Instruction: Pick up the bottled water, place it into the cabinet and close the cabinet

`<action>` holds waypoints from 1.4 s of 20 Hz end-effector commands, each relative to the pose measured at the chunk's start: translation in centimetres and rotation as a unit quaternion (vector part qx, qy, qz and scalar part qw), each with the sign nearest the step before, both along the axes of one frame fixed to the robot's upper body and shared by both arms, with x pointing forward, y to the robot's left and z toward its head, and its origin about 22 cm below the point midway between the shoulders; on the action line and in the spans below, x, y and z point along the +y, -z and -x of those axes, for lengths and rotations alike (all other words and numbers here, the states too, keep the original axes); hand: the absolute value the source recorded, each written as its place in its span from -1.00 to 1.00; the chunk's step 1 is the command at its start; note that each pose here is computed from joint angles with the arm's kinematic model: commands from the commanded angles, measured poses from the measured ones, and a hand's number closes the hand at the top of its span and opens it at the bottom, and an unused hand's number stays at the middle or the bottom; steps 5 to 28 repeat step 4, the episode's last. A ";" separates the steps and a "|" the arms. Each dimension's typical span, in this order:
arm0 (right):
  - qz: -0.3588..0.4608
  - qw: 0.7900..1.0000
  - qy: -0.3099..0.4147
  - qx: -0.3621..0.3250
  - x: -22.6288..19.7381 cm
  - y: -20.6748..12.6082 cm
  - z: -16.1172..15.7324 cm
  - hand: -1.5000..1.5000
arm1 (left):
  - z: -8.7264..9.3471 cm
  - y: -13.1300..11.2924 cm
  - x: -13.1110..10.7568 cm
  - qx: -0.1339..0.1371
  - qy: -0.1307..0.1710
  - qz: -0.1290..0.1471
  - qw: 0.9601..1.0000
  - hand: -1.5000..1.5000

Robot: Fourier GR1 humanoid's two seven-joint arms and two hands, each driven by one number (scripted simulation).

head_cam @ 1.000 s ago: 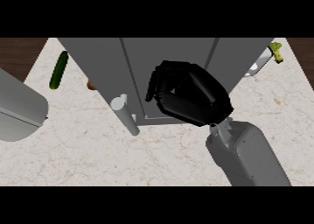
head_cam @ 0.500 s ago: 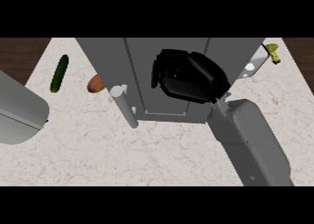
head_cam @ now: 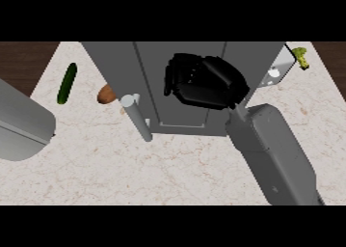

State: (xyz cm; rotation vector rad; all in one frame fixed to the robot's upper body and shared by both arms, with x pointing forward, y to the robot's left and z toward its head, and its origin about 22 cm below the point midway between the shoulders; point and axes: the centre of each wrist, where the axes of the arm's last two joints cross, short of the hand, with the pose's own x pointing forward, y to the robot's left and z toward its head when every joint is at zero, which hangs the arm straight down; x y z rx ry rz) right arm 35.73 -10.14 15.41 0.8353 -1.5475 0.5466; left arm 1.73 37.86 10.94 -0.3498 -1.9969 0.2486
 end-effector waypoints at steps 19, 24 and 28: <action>-0.008 0.999 0.018 0.033 2.6 -0.5 -2.2 1.00 | 0.6 -0.4 -0.2 0.008 0.015 0.002 1.000 -1.00; -0.008 0.999 0.018 0.033 2.6 -0.5 -2.2 1.00 | 0.6 -0.4 -0.2 0.008 0.015 0.002 1.000 -1.00; -0.008 0.999 0.018 0.033 2.6 -0.5 -2.2 1.00 | 0.6 -0.4 -0.2 0.008 0.015 0.002 1.000 -1.00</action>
